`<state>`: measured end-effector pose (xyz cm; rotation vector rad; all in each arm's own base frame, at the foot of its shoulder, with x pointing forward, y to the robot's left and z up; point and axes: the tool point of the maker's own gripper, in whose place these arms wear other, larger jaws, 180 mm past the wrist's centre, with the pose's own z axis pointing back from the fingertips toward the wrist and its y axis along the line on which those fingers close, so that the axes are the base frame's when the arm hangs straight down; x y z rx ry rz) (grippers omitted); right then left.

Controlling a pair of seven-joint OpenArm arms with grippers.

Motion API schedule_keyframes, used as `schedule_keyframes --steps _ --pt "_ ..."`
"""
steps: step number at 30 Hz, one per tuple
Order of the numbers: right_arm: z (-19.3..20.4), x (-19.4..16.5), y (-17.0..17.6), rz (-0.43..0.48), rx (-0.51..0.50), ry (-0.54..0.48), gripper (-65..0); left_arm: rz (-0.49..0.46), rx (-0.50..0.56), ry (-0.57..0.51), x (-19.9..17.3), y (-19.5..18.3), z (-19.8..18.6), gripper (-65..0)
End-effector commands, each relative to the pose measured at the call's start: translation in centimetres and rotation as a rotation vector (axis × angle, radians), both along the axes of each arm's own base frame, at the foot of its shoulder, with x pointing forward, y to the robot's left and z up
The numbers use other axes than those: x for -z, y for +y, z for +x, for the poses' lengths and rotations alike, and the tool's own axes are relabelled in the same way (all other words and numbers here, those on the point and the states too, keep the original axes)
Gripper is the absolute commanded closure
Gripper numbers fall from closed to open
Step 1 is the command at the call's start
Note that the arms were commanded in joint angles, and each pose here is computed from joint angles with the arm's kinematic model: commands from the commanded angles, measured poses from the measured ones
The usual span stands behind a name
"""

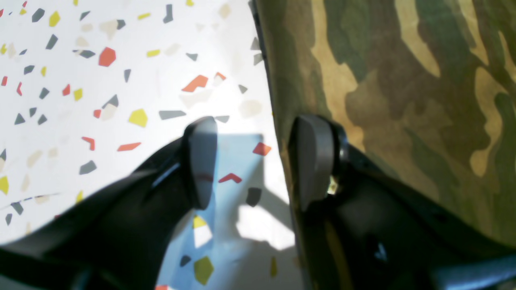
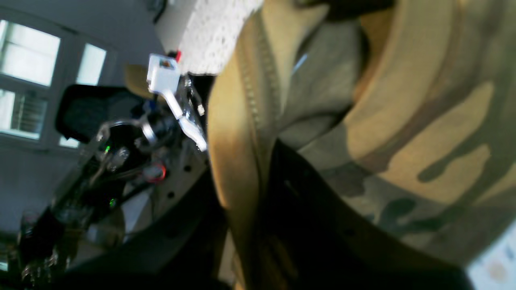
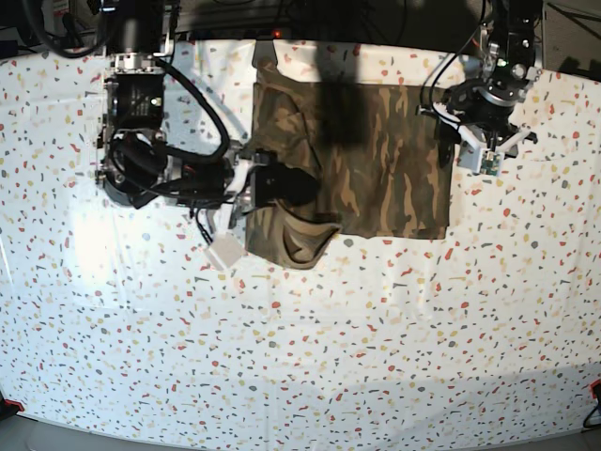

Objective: Fold the T-shirt properly
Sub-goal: 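Fold the shirt in half toward the left gripper with the right gripper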

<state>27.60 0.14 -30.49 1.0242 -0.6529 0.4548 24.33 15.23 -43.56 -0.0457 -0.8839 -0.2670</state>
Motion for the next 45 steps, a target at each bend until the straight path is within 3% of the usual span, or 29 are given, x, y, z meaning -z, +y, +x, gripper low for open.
schedule_keyframes --steps 1,11,19,28,36,40,45 --pt "0.7 -1.8 1.3 0.048 -0.001 -0.054 0.0 0.049 0.004 0.069 1.2 0.7 -1.1 -30.7" --pt "-0.7 -2.5 11.1 0.045 -0.094 -0.101 0.0 0.037 0.032 0.062 1.1 0.2 -1.1 -30.7" --pt "-1.2 -1.8 13.8 -0.030 -0.107 -0.146 0.0 0.035 0.032 0.061 1.1 0.2 -1.1 -30.7" --pt "-2.2 -1.9 16.9 0.056 -0.132 -0.159 0.0 -0.035 0.078 0.072 1.1 -1.4 -1.6 -30.7" --pt "-2.1 -0.8 19.2 0.057 -0.153 -0.191 -0.1 0.001 0.086 0.079 1.2 -0.9 -1.7 -30.7" --pt "-1.6 -1.3 19.3 0.063 -0.153 -0.208 -14.4 0.065 0.066 0.102 0.7 1.2 -1.7 -30.7" --pt "-0.9 -2.1 19.4 0.071 -0.153 -0.230 -15.0 0.146 -0.037 0.032 -2.9 6.0 -0.6 -30.7"
